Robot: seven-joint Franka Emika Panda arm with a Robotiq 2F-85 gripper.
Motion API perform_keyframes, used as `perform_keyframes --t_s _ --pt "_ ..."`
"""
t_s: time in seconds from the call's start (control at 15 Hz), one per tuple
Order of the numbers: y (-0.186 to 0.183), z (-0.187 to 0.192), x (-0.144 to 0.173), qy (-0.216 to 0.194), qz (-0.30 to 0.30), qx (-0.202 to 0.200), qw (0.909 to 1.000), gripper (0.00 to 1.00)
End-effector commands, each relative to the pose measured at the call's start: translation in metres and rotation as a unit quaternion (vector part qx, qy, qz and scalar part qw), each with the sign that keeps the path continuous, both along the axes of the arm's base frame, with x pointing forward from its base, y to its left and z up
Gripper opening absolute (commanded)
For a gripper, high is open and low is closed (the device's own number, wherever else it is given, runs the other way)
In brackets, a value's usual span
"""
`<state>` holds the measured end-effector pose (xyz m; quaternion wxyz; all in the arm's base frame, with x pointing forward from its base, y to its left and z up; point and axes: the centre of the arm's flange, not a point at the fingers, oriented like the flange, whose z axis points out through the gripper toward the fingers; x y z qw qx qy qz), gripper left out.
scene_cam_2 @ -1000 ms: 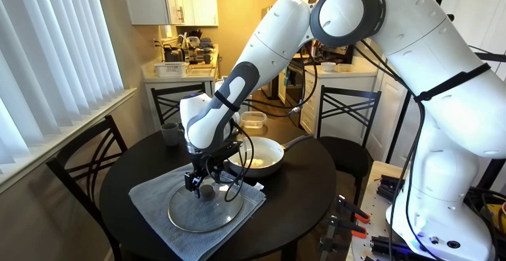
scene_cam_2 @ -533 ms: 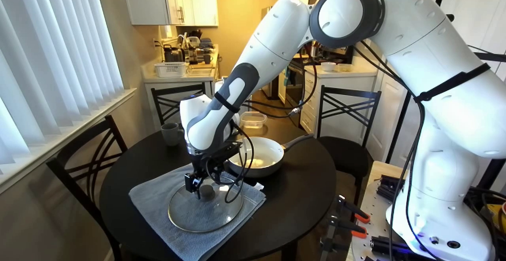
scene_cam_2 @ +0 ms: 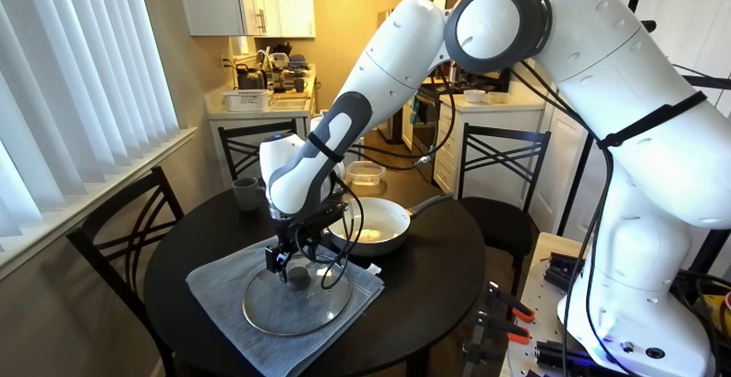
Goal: Pick up the clear lid and put it on the gray pan
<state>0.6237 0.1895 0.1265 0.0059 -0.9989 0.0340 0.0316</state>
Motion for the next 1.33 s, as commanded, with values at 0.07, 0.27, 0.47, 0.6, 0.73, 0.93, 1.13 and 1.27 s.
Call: perform_keyframes --t_s 0.07,0.27,0.47,0.6,0.73,0.93,1.13,1.27 --pt "-0.004 -0.005 0.013 -0.015 0.004 -0.001 0.9999 1.0" --pt "0.001 -0.01 0.018 -0.01 0.007 0.004 0.9999 1.0" --pt "0.003 -0.013 0.017 -0.002 0.005 0.006 1.0 1.0" --pt "0.001 -0.012 0.015 -0.003 -0.002 0.005 1.0 1.0" --pt "0.0 -0.011 0.014 -0.002 -0.005 0.004 1.0 1.0" --pt "-0.001 -0.011 0.013 0.003 -0.006 0.002 1.0 1.0" --pt "0.001 -0.011 0.009 0.019 -0.008 0.0 0.9998 1.0" --pt "0.0 -0.011 0.007 0.028 -0.006 -0.001 0.9996 1.0"
